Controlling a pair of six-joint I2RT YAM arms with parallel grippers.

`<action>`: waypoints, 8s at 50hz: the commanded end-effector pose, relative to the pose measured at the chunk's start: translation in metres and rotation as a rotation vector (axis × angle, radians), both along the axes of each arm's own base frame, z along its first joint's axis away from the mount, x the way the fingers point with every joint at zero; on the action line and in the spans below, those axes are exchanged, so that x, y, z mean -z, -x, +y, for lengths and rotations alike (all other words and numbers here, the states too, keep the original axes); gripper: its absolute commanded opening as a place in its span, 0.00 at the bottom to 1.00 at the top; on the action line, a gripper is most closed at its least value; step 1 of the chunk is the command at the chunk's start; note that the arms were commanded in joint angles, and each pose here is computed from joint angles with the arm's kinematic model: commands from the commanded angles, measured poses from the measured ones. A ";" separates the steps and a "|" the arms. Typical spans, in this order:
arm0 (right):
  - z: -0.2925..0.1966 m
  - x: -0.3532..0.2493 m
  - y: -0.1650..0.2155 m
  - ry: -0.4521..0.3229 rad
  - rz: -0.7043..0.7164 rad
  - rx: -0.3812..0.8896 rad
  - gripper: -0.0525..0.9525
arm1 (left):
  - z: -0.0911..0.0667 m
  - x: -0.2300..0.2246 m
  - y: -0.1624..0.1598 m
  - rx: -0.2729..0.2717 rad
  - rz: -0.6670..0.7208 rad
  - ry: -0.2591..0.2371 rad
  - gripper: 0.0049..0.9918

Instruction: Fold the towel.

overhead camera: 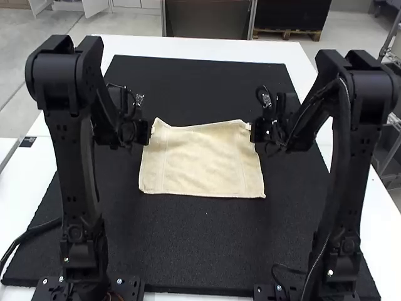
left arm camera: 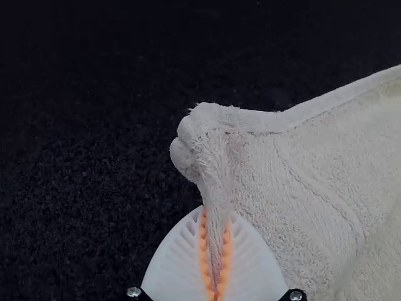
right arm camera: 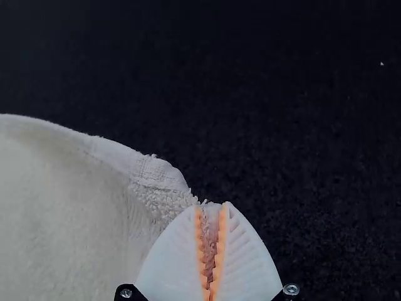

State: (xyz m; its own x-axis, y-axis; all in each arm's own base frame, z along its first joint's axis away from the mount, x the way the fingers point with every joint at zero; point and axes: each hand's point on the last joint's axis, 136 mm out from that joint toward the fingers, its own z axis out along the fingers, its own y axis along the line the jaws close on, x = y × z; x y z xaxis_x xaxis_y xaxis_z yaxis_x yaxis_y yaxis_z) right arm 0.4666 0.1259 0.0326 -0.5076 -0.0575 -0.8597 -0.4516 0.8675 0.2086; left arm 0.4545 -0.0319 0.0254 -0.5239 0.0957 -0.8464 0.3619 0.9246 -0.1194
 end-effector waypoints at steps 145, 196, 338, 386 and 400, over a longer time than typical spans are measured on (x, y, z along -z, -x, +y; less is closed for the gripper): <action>-0.031 -0.063 0.104 -0.043 -0.013 -0.078 0.03 | -0.004 -0.071 0.116 0.084 -0.121 -0.034 0.02; -0.054 -0.034 0.128 -0.007 0.049 -0.053 0.03 | 0.013 -0.042 0.134 0.063 -0.088 -0.143 0.02; -0.048 0.037 0.142 0.030 0.195 -0.071 0.96 | 0.019 0.024 0.147 0.055 -0.010 -0.200 0.60; -0.041 0.042 0.141 0.032 0.203 -0.080 0.95 | 0.024 0.022 0.146 0.036 -0.016 -0.202 0.89; -0.061 0.045 0.137 0.088 0.187 -0.034 0.92 | 0.024 0.022 0.145 0.034 -0.018 -0.203 0.90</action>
